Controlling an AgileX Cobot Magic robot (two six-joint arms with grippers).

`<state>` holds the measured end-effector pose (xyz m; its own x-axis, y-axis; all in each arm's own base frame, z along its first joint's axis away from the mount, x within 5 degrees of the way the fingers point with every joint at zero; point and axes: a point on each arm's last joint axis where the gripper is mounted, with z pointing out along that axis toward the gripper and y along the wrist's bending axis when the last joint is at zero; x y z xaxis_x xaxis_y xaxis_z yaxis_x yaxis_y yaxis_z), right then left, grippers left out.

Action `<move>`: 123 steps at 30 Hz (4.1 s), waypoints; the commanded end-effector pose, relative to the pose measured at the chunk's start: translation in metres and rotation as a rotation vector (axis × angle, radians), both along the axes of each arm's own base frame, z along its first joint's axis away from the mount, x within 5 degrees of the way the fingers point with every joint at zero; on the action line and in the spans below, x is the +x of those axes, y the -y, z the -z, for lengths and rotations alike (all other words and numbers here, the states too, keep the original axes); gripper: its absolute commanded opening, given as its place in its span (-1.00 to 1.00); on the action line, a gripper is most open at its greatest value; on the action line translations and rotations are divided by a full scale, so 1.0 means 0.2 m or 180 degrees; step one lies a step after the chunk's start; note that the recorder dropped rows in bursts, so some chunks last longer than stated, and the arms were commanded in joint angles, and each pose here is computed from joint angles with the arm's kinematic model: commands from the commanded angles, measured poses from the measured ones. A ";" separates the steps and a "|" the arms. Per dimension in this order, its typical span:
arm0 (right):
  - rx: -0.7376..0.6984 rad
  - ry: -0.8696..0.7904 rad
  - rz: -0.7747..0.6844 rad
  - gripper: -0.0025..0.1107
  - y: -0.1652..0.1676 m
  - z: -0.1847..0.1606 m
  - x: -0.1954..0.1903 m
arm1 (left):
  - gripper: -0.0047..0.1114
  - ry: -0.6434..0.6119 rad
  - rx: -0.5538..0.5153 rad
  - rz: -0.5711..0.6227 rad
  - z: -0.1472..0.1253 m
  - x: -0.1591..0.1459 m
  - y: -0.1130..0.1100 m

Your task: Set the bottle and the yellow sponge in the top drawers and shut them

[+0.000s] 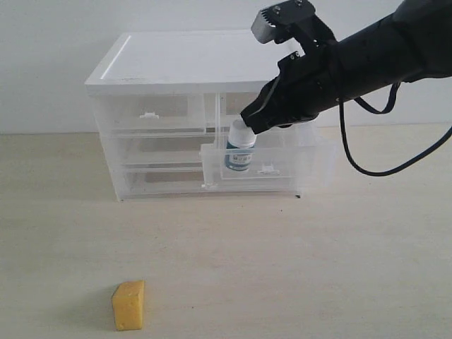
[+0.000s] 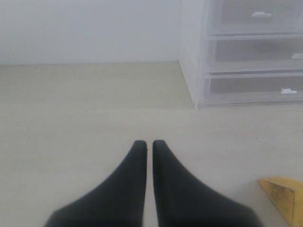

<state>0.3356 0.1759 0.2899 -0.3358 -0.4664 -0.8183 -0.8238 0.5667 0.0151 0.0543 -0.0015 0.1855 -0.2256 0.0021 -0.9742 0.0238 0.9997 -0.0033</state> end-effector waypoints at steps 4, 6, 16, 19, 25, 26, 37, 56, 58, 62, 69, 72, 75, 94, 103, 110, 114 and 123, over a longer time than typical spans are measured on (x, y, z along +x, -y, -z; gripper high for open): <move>-0.0298 0.0074 0.0178 -0.96 0.04 0.02 0.03 | -0.85 0.0023 -0.0048 -0.0007 0.00 0.00 0.00; -0.0396 0.0115 0.0269 -0.96 0.06 0.03 0.04 | -0.85 0.0023 -0.0048 -0.0007 0.00 0.00 0.00; -0.0537 0.0346 0.0737 -0.96 0.11 0.00 0.08 | -0.85 0.0023 -0.0048 -0.0007 0.00 0.00 0.00; -0.0486 0.0440 0.0742 -0.96 0.12 -0.07 0.05 | -0.85 0.0023 -0.0048 -0.0007 0.00 0.00 0.00; -0.0264 0.0263 0.0753 -0.96 0.15 -0.23 -0.09 | -0.85 0.0023 -0.0048 -0.0007 0.00 0.00 0.00; -0.0255 0.0188 0.0736 -0.96 0.15 -0.24 -0.11 | -0.85 0.0023 -0.0048 -0.0007 0.00 0.00 0.00; -0.0614 -0.0865 -0.0053 -0.96 0.09 -0.27 -0.45 | -0.85 0.0023 -0.0048 -0.0007 0.00 0.00 0.00; -0.0999 -0.0525 0.0188 -0.96 -0.05 0.02 -0.31 | -0.85 0.0023 -0.0048 -0.0007 0.00 0.00 0.00; -0.0954 -0.0369 0.0272 -0.96 -0.05 0.01 -0.28 | -0.85 0.0023 -0.0048 -0.0007 0.00 0.00 0.00; -0.0858 -0.0202 0.0399 -0.96 -0.06 0.01 -0.24 | -0.85 0.0023 -0.0048 -0.0007 0.00 0.00 0.00; -0.0851 0.0016 0.0462 -0.96 -0.08 0.05 -0.18 | -0.85 0.0023 -0.0048 -0.0007 0.00 0.00 0.00; -0.0806 0.0189 0.0497 -0.96 -0.08 0.03 -0.16 | -0.85 0.0023 -0.0048 -0.0007 0.00 0.00 0.00; -0.0777 0.0328 0.0530 -0.96 -0.08 0.02 -0.14 | -0.85 0.0023 -0.0048 -0.0007 0.00 0.00 0.00; -0.0538 0.0886 0.0836 -0.96 -0.06 0.08 0.04 | -0.85 0.0023 -0.0048 -0.0007 0.00 0.00 0.00; -0.0315 0.1247 0.0961 -0.96 -0.07 0.08 0.09 | -0.85 0.0023 -0.0048 -0.0007 0.00 0.00 0.00; -0.0087 0.1338 0.1143 -0.96 -0.08 0.09 0.13 | -0.85 0.0023 -0.0048 -0.0007 0.00 0.00 0.00; -0.0038 0.1273 0.1188 -0.96 -0.08 0.08 0.13 | -0.85 0.0023 -0.0048 -0.0007 0.00 0.00 0.00; -0.0218 0.0833 0.1039 -0.96 0.01 -0.13 0.00 | -0.85 0.0023 -0.0048 -0.0007 0.00 0.00 0.00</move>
